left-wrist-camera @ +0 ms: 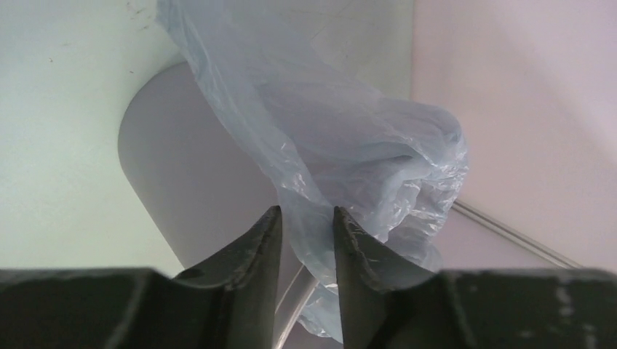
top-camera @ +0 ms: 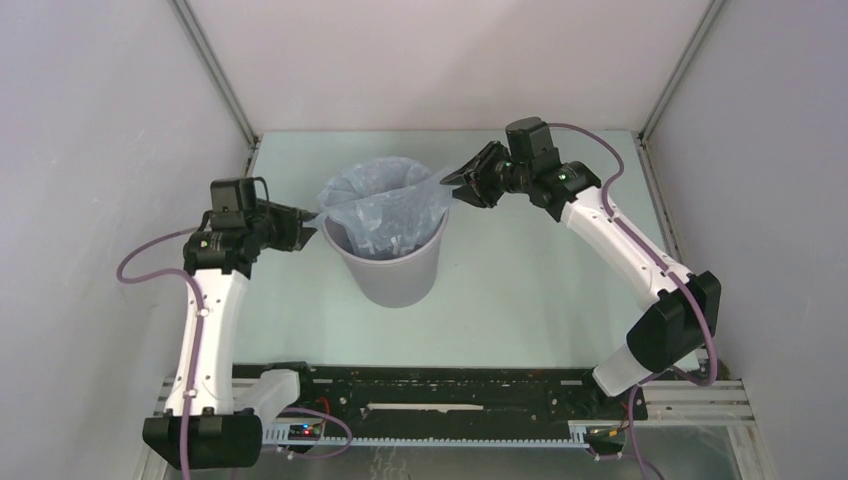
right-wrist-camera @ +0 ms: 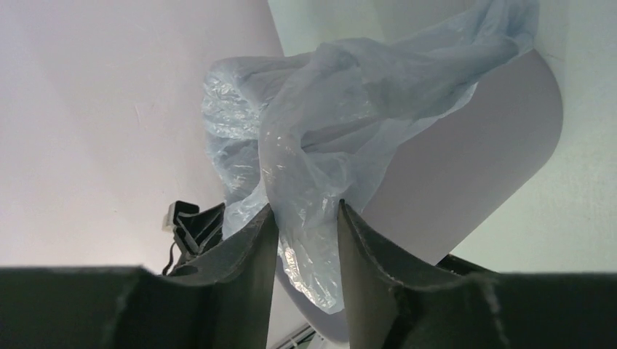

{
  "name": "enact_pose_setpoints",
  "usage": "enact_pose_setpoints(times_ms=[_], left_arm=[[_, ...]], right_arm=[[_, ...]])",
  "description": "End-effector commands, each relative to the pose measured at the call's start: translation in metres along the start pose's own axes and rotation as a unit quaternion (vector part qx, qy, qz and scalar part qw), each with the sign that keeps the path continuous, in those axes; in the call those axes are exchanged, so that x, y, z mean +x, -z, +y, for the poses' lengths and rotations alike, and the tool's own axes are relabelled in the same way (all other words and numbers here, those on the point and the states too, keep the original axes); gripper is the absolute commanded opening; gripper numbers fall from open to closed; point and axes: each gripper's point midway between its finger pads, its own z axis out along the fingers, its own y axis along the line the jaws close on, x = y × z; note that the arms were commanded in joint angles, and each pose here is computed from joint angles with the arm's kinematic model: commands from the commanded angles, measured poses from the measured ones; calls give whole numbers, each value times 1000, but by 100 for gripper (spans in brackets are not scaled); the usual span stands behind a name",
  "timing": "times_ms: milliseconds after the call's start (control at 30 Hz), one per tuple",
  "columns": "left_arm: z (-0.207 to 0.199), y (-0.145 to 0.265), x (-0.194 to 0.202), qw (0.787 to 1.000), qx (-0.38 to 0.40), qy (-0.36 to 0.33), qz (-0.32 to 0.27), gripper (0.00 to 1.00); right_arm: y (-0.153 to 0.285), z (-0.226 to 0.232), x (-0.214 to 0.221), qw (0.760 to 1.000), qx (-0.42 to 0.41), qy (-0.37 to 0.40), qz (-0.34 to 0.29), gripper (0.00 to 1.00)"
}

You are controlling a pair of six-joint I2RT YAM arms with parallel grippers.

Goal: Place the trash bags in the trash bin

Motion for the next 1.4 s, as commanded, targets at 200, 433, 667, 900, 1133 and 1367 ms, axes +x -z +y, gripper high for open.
enact_pose_setpoints(times_ms=[200, 433, 667, 900, 1133, 1367], left_arm=[[10, 17, -2, 996, 24, -79, -29, 12], [5, 24, 20, 985, 106, -137, 10, 0], [12, 29, 43, 967, 185, -171, 42, 1], [36, 27, 45, 964, 167, -204, 37, 0], [47, 27, 36, 957, 160, -244, 1, 0], [65, 26, 22, 947, 116, -297, -35, 0]], right_arm=[[30, 4, 3, 998, -5, 54, -25, 11], [45, 3, 23, 985, -63, 162, 8, 14], [46, -22, 56, 964, -105, 228, 85, 7], [55, -34, 68, 947, -130, 273, 110, 9], [55, -57, 67, 934, -164, 289, 133, 17], [39, -97, 58, 940, -128, 283, 144, 23]])
